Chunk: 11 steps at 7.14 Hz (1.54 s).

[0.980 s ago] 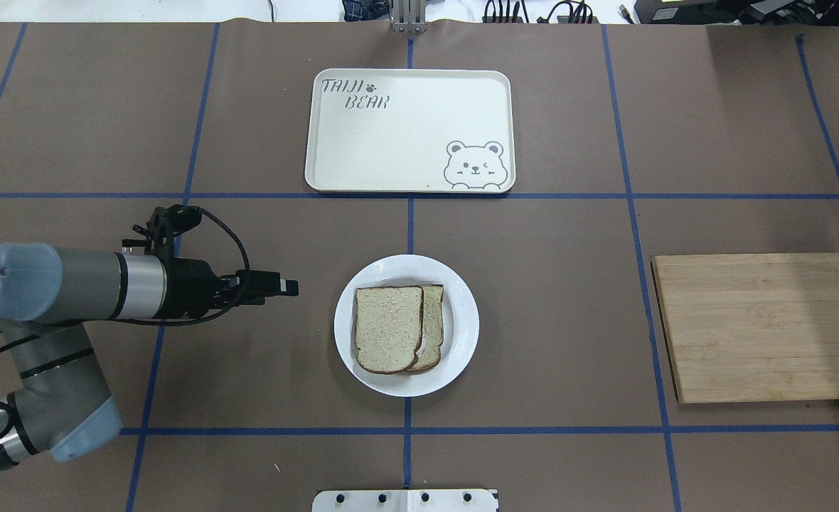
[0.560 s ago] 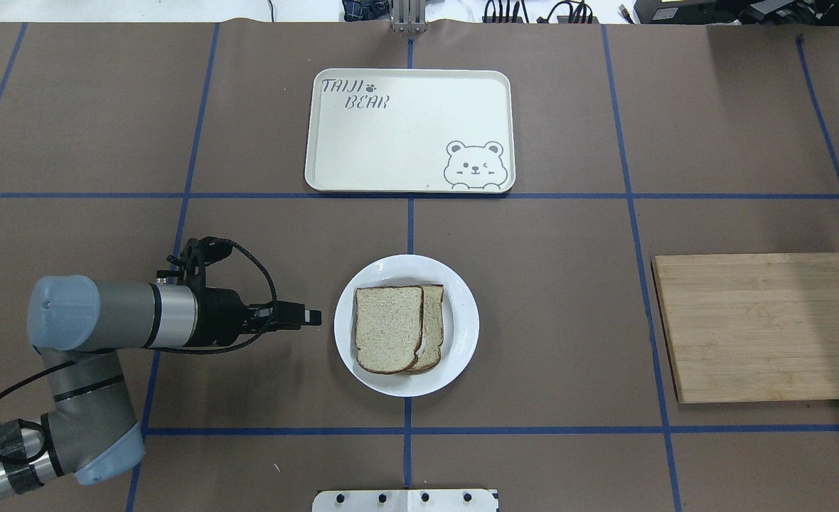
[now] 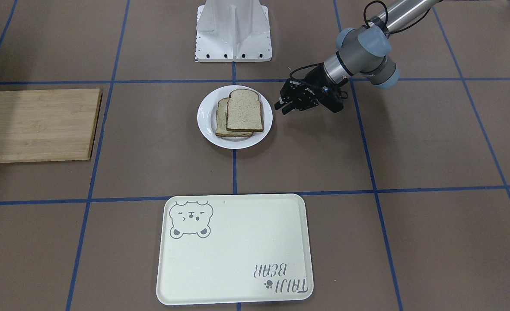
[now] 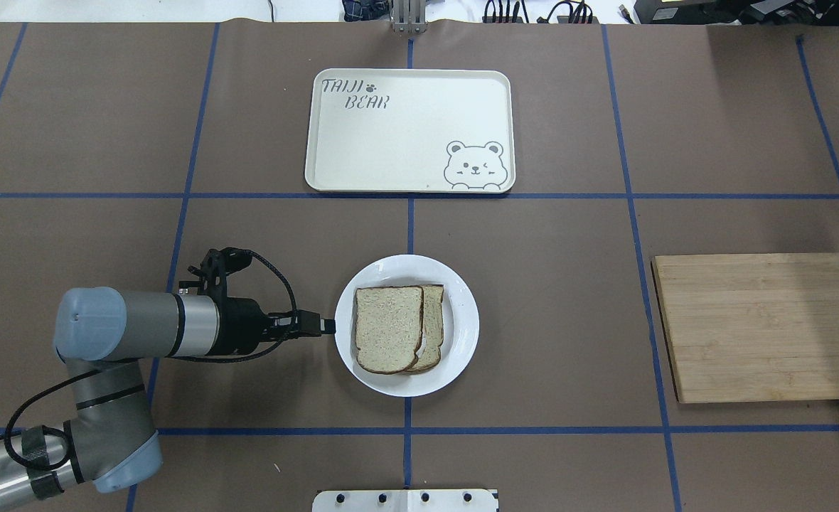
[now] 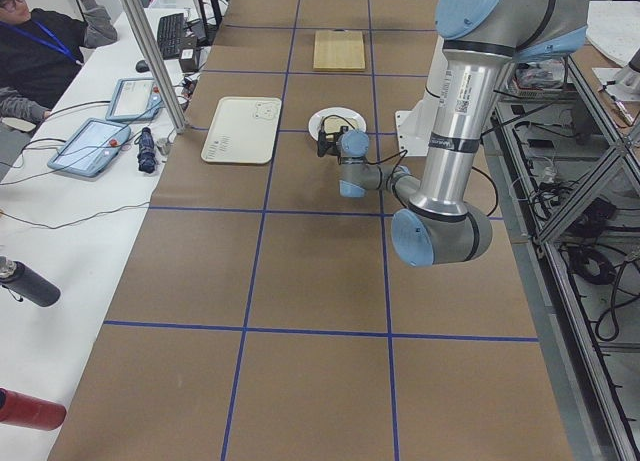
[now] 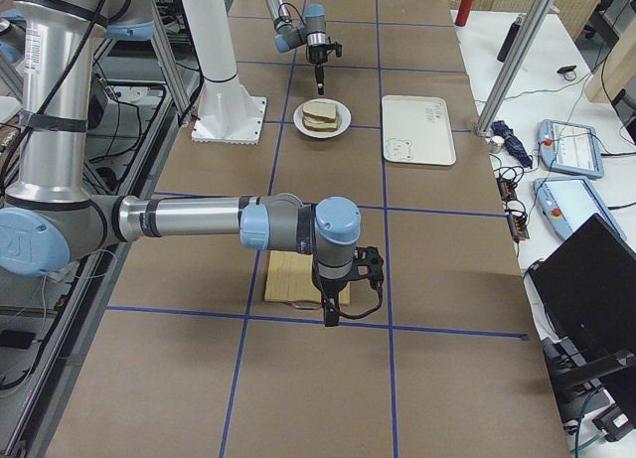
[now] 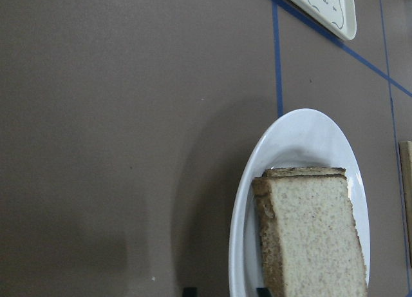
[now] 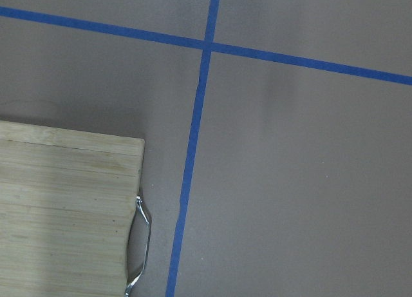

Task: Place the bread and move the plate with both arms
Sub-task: 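Move the left gripper to the plate rim and grip it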

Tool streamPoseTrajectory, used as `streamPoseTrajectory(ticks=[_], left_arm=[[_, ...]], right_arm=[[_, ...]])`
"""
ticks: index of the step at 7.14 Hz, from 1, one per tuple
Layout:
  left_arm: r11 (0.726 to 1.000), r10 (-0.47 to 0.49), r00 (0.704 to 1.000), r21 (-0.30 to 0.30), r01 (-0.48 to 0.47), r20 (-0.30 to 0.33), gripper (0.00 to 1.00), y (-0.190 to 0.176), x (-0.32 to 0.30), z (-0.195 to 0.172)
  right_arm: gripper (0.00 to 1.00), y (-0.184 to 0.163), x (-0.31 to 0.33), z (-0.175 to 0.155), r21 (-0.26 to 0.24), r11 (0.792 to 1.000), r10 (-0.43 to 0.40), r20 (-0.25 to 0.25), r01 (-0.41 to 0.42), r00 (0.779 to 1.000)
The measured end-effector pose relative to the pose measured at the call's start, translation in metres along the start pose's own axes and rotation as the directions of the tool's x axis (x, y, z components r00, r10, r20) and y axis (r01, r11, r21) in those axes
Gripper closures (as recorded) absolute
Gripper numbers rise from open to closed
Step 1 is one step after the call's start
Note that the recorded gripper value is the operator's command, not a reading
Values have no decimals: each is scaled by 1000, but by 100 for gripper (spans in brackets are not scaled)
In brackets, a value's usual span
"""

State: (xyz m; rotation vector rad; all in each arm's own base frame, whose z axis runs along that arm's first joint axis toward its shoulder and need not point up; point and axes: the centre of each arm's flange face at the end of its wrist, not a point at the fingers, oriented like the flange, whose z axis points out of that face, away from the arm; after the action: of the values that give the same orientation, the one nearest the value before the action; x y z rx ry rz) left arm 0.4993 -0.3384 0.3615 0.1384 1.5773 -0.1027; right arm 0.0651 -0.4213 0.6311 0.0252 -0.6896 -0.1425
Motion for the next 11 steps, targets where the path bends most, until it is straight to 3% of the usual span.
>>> streamPoseTrajectory(ticks=[4,5,6,8,11], left_arm=[[998,-67,998,-7,67,0,58,8,4,20],[996,-85,996,-4,85,-8,62,14,5,26],[995,-95,995,-4,95,-23,78,21,4,33],[995,-99,994,-6,99,-41,91,26,-1,38],[995,-97,993,-9,96,-65,100,26,8,40]], right_arm=[[0,0,1,2,-4,1000,2,0,-2,1000],[0,-1,1,2,-4,1000,3,0,-3,1000],[0,-1,1,2,-4,1000,2,0,-2,1000],[0,-2,1,2,-3,1000,2,0,-2,1000],[0,-4,1,1,-1,1000,3,0,-3,1000]])
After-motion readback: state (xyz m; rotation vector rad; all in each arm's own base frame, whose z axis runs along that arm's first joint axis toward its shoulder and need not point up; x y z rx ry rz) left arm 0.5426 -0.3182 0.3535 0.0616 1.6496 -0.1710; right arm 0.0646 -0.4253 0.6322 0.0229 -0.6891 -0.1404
